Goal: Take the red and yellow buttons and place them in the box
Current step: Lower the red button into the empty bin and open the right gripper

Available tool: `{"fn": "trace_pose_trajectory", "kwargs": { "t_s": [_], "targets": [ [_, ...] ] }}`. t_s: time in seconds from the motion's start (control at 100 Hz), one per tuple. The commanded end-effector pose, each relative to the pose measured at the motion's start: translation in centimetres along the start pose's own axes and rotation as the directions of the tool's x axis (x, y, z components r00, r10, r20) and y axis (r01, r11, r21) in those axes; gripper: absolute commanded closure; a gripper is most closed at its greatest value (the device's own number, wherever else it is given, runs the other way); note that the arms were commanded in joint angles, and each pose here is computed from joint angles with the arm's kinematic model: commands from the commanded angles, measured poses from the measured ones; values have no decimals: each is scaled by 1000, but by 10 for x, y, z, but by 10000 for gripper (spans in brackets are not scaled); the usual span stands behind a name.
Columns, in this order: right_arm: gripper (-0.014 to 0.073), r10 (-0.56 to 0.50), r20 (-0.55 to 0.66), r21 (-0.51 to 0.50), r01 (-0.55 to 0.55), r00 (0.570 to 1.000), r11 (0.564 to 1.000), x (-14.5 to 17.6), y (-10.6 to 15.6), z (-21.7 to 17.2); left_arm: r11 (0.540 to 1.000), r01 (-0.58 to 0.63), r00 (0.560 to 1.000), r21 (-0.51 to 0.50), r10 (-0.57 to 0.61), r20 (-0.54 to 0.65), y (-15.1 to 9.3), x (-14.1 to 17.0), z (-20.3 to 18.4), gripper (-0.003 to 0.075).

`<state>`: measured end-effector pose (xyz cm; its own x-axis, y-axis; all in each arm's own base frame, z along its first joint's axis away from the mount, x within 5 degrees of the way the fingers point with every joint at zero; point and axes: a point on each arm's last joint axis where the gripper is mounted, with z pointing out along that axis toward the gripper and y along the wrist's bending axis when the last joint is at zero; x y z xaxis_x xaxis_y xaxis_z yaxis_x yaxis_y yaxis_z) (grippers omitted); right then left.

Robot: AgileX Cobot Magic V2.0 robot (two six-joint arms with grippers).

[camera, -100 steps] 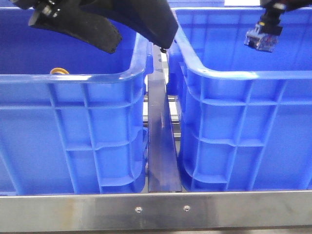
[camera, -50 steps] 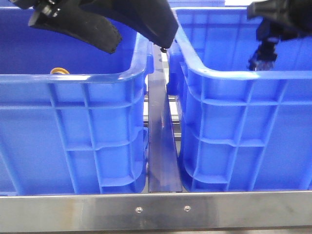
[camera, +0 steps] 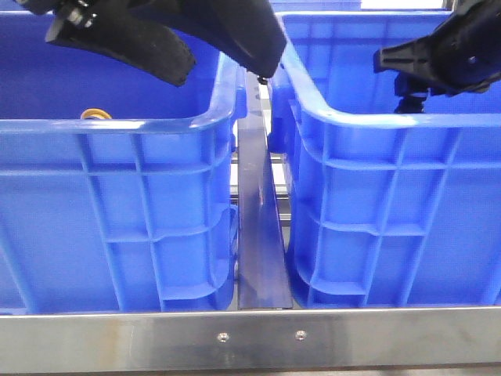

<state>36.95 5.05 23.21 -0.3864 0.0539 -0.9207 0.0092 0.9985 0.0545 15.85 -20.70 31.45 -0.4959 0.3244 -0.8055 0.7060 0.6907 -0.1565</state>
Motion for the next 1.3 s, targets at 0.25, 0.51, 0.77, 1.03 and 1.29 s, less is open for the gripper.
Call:
{"fn": "trace_pose_trajectory", "kwargs": {
  "t_s": [0.25, 0.51, 0.77, 1.03, 1.29],
  "targets": [
    [429, -16, 108, 30, 13, 994, 999, -21, -2, 8, 999, 6, 994, 35, -10, 108, -6, -16, -11, 198],
    [90, -16, 94, 23, 14, 995, 1000, -20, -1, 8, 999, 6, 994, 35, -10, 108, -6, -16, -11, 211],
    [69, -12, 95, 10, 11, 995, 1000, -25, -1, 1, 999, 6, 994, 35, -10, 108, -6, -16, -11, 224],
    [69, -1, 87, -44, 4, 996, 999, -43, 3, -23, 999, 6, 995, 33, -10, 102, -6, -16, -11, 228],
    [69, 6, 140, -57, 2, 990, 998, -54, 0, -60, 999, 6, 995, 33, -10, 102, -6, -16, -11, 228]
  ]
}}
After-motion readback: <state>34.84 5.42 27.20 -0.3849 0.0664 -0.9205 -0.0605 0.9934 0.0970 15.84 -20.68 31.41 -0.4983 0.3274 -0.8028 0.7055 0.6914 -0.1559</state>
